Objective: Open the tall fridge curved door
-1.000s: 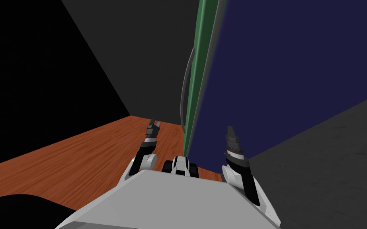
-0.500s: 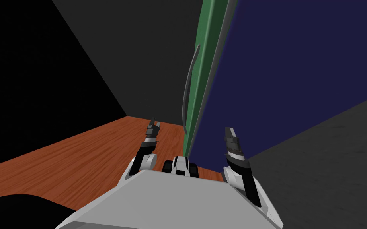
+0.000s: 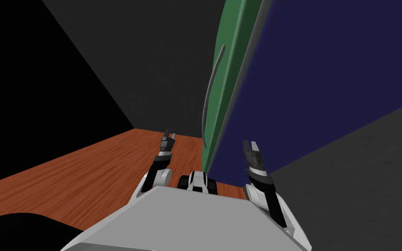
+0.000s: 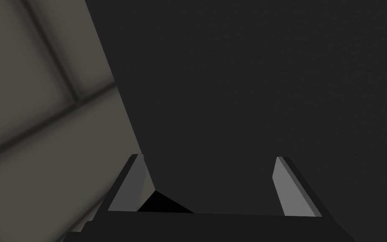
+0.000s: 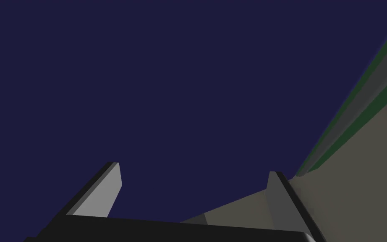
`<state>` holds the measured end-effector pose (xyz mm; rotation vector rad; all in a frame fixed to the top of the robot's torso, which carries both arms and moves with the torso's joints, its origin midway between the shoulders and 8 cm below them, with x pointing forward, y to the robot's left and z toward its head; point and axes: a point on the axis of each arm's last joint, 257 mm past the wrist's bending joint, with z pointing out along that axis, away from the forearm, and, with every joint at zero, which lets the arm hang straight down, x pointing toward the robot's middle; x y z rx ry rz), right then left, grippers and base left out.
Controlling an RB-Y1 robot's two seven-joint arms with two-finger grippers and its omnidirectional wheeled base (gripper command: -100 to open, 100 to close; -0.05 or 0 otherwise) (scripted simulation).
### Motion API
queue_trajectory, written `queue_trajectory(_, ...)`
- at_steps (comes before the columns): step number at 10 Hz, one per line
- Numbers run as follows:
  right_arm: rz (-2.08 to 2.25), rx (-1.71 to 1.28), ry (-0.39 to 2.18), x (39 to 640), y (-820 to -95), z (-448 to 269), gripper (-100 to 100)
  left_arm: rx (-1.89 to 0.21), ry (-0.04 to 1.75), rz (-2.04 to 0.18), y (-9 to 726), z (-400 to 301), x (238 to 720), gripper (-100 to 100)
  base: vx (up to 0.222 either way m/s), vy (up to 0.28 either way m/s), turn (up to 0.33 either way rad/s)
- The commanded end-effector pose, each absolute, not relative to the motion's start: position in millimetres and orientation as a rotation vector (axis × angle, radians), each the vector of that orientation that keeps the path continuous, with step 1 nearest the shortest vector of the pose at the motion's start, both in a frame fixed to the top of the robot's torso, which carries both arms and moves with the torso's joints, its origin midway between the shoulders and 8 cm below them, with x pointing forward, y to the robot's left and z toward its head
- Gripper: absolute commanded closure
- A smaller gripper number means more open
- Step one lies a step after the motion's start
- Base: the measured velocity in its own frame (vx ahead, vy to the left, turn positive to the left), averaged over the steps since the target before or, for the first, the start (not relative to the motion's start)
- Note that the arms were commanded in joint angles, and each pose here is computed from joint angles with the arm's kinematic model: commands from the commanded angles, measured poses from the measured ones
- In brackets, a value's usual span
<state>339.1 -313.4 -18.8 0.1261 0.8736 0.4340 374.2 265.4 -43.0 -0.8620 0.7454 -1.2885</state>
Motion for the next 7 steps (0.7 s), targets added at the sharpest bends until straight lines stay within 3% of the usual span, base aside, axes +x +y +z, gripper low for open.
queue_trajectory(1, 0.415, 0.119, 0.896, 341.5, -311.5, -26.9, -100, -0.862, 0.745, -1.289, 265.4, -43.0, 374.2, 0, 0.001, 0.029, 0.004)
queue_trajectory(5, 0.367, 0.093, 0.91, 342.1, -312.8, -31.4, -100, -0.862, 0.745, -1.288, 265.4, -43.0, 374.3, 0, 0.001, 0.009, -0.004)
queue_trajectory(7, 0.318, 0.067, 0.925, 342.7, -314.1, -36.0, -100, -0.862, 0.745, -1.289, 265.4, -43.0, 374.2, 0, 0.018, 0.115, -0.055)
